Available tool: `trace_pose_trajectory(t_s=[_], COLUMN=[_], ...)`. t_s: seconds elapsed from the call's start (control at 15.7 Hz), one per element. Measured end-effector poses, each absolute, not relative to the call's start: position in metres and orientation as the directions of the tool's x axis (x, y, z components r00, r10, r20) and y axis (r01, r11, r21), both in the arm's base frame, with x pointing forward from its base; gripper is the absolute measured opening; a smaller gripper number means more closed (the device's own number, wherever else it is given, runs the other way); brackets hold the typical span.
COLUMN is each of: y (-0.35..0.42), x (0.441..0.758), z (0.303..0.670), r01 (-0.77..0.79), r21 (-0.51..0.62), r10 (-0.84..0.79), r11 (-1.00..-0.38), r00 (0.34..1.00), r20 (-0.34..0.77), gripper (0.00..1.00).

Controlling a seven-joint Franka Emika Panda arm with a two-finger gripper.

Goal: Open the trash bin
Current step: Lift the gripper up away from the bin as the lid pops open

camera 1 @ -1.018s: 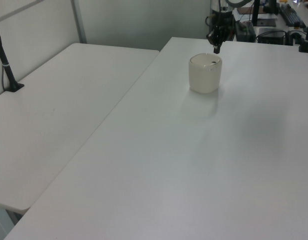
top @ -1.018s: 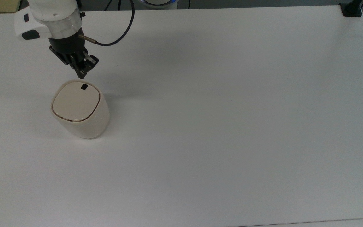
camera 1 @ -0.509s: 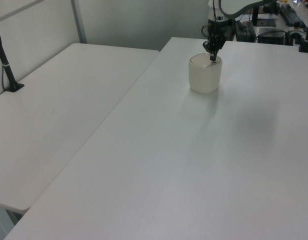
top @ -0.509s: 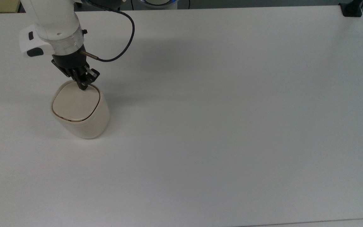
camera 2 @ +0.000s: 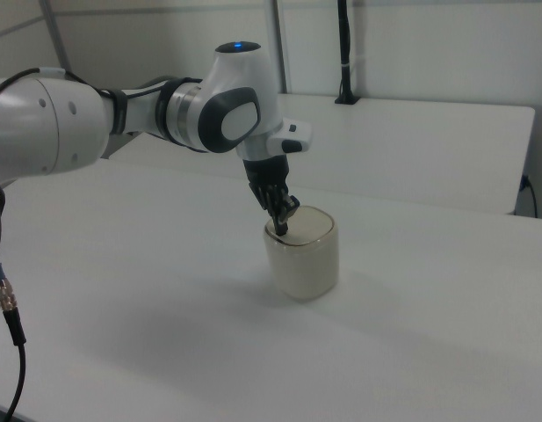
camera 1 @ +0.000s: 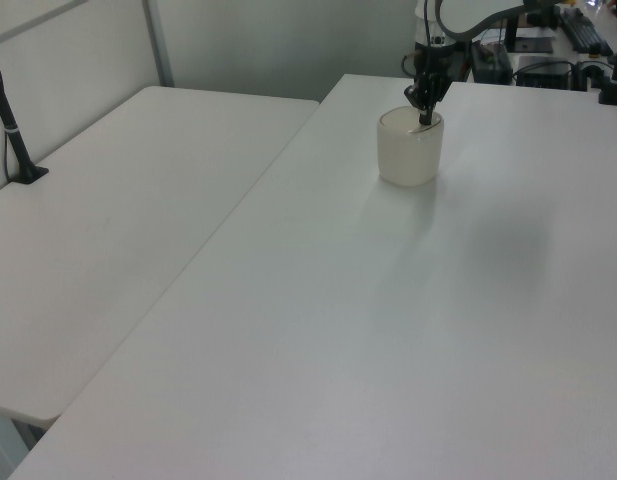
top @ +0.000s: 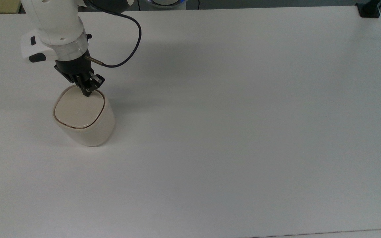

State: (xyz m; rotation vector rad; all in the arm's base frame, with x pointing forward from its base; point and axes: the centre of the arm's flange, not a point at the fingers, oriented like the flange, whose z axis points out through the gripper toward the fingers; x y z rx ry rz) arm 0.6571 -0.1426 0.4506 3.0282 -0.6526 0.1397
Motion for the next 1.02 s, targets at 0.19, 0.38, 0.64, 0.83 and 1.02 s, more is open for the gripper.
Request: trace_pose_trajectory(t_s=[0.19,0.38,0.64,0.83,1.02], y=[-0.137,-0.114,-0.06,-0.018,0.021], x=[0.654,0.647,0.632,0.62,0.608], z=[0.468,0.497,0.538,0.555,0.564], r01=[-0.407,-0.379,-0.309,-0.248,-0.181], r21=[0.022,0.024,0.032,0.042,0.068], r10=[-0.403,-0.376,-0.306,-0.246,-0.181], r11=[-0.913,-0.925,-0.95,-0.968,-0.981], r00=[0.91,0.922,0.949,0.968,0.983], r20=[0.096,0.09,0.078,0.052,0.013], gripper=[0.01,0.02,0.03,0.03,0.03])
